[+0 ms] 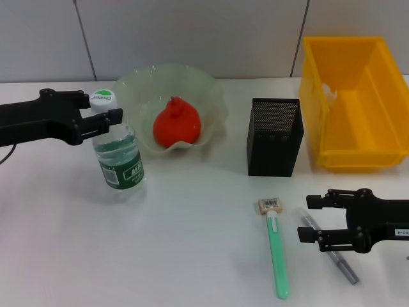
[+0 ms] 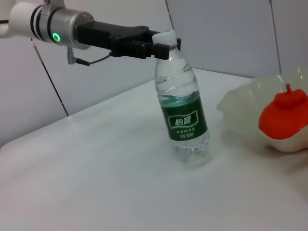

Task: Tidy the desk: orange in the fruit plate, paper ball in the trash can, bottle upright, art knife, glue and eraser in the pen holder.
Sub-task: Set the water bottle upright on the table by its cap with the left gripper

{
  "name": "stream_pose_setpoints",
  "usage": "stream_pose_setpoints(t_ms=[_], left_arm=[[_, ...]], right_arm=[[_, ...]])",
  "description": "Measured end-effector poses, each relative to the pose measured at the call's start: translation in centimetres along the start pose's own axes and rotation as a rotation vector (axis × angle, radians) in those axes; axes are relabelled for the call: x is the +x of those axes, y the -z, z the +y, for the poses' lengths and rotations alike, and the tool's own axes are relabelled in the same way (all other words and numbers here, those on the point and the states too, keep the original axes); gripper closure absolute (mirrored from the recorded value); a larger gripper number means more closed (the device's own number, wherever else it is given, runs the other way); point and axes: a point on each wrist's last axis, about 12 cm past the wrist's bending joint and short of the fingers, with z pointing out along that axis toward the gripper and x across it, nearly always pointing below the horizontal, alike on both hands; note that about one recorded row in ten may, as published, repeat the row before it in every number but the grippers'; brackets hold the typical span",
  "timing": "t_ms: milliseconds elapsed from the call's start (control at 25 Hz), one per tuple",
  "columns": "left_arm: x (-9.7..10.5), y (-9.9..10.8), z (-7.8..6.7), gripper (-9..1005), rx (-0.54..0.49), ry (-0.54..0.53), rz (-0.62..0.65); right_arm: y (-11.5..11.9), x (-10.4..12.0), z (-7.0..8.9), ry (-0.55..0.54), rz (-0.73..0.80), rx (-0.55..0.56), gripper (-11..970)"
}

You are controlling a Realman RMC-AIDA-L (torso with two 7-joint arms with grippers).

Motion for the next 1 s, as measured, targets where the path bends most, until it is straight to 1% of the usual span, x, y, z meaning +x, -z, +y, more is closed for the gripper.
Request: stream_pose_setpoints(t_ms=[80,280,600,1000], left_arm=[[0.2,-0.3,0.0,555,-0.007,-0.015,-0.010],[0.7,-0.5,0.1,556,-0.015,-0.010,-0.022],[1.2,-0.6,0.2,556,-0.038,-0.025,-0.046],[1.3,-0.7,0.3,556,-0.051,-0.026,-0.043]], right_arm=[[0.0,0.0,0.0,0.000,0.000,0.000,175],[0.1,0.1,0.0,0.000,0.001,0.001,175],[0.2,0.1,0.0,-0.001,0.002,0.004,175],[0.2,0.0,-0.1,0.002,0.003,0.004,175]])
